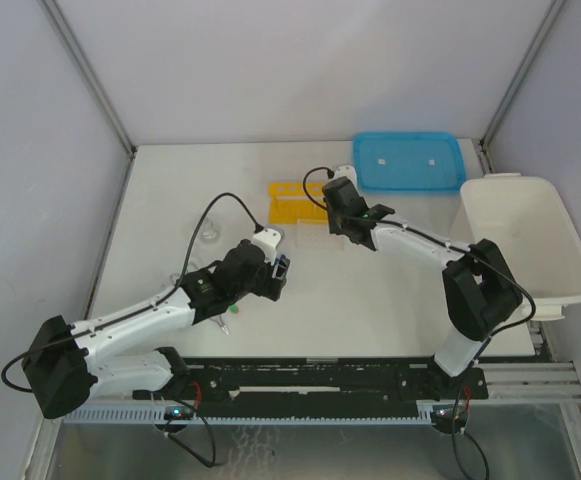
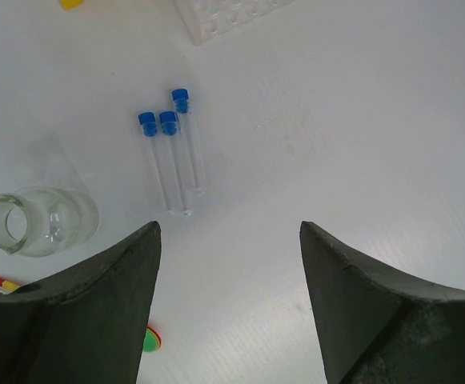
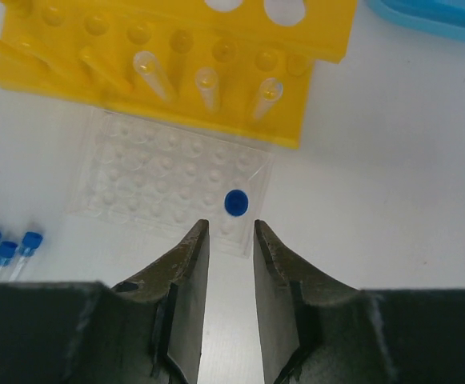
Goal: Organize the chemistry lab equipment
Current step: Insert the test tube into the slot of the test tube rack.
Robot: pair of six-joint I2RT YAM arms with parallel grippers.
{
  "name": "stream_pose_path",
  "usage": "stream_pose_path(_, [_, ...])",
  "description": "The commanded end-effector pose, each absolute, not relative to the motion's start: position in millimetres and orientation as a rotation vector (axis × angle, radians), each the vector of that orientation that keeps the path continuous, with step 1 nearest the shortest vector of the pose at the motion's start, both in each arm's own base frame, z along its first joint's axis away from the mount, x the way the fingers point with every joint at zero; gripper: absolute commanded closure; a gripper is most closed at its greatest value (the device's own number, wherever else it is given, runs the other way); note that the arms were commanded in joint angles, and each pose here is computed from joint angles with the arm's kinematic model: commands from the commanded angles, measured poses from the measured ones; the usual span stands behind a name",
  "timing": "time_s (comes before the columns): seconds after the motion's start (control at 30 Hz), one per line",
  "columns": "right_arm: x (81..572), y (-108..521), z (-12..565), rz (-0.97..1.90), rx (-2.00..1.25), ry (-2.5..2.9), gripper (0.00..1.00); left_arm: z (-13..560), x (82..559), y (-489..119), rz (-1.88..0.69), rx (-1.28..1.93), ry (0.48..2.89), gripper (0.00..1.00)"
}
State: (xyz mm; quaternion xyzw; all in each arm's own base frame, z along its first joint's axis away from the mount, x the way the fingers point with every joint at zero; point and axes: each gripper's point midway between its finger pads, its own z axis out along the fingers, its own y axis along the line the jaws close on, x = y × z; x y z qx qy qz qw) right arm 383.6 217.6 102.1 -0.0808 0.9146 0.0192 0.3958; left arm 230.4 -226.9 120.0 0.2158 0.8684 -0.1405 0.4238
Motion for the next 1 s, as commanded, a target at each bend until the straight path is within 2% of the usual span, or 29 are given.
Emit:
stream_pose_path(0.0, [372.3,221.1,161.1,0.096,-0.165,2.201,0.72,124.6,234.2,-234.2,-0.398,0.511,2.148,0.26])
stream_pose_path(0.23, [320.5,209.3,197.0,0.144,-0.179,2.133,0.73,102.3,237.0,-231.4,-0.337,0.532,2.193,0.29])
stream_pose_path(0.33, [297.6,197.3,191.2,0.187,-0.16,2.14,0.72,89.5,238.6,-233.4,-0.316,0.55,2.217,0.31])
stream_pose_path(0.43, [279.8,184.1,185.7,0.209,-0.138,2.136,0.73,79.1,243.3,-237.8,-0.3,0.572,2.227,0.39])
stream_pose_path(0.53, [267.1,174.8,180.6,0.223,-0.138,2.13,0.73,69.0,251.0,-243.1,-0.278,0.601,2.241,0.52])
stream_pose_path(0.57, [264.7,172.4,179.2,0.223,-0.136,2.127,0.73,66.7,254.3,-245.1,-0.271,0.611,2.243,0.53])
stream_pose_path(0.97, [253.0,155.0,171.3,0.234,-0.097,2.116,0.73,48.4,272.0,-258.4,-0.251,0.644,2.303,0.53])
